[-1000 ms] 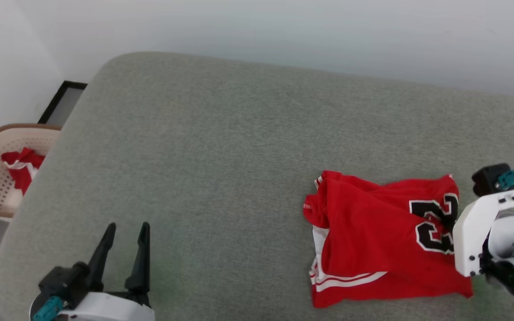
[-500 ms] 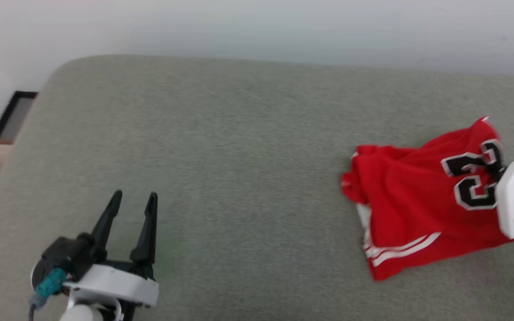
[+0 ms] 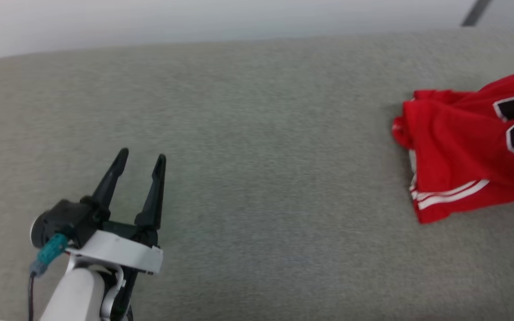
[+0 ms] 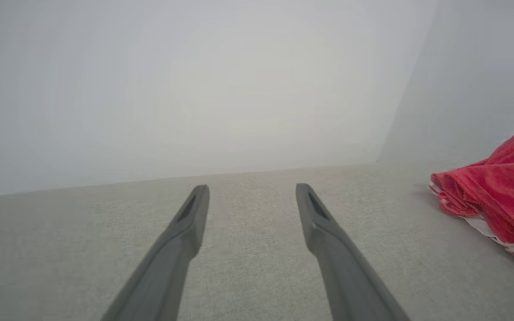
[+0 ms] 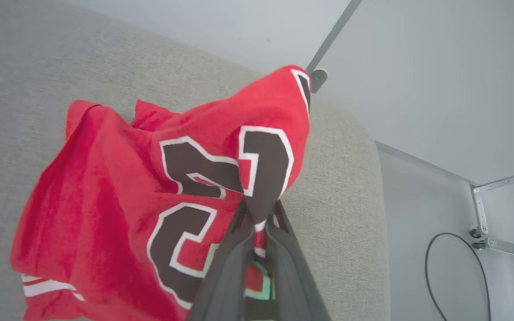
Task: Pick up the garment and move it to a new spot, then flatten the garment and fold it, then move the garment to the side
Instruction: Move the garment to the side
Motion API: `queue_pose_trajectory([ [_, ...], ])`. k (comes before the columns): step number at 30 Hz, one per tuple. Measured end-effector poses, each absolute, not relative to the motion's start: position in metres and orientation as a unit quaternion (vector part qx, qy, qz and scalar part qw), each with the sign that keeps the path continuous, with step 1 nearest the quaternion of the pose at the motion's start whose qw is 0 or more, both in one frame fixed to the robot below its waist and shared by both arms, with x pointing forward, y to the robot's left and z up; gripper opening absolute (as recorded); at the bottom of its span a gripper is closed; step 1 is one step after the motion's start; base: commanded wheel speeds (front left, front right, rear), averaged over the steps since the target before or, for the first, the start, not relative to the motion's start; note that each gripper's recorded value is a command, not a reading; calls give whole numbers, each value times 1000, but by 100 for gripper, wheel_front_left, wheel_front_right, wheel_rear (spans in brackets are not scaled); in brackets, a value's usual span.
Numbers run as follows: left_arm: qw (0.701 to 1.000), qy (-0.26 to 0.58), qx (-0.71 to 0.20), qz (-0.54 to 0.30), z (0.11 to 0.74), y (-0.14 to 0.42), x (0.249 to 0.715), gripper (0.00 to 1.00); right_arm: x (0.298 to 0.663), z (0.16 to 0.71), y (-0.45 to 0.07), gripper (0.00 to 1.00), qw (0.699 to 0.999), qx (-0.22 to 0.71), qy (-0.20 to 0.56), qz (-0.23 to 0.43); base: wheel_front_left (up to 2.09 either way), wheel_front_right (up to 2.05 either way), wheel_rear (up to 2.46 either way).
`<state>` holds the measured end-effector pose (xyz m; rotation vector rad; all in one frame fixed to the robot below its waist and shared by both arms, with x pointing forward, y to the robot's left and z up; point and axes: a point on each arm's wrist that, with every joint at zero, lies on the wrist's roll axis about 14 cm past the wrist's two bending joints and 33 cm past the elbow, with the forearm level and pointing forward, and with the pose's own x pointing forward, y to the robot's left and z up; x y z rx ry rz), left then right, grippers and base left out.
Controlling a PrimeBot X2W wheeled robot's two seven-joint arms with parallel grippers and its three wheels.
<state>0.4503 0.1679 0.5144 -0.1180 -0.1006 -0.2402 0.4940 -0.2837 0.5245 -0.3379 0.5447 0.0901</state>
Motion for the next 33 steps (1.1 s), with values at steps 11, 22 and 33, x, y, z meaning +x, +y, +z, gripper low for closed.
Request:
queue_pose_trajectory([
  [11,974,-40,-65,-211,497,106,492,100,495,533,-360,0,934,-246,259,-24,0,0,0],
  [22,960,-20,-79,-268,468,63,515,100,494,518,-426,0,897,-333,282,-70,0,0,0],
  [33,962,0,-77,-262,449,74,522,100,503,472,-447,0,871,-360,323,-82,0,0,0],
])
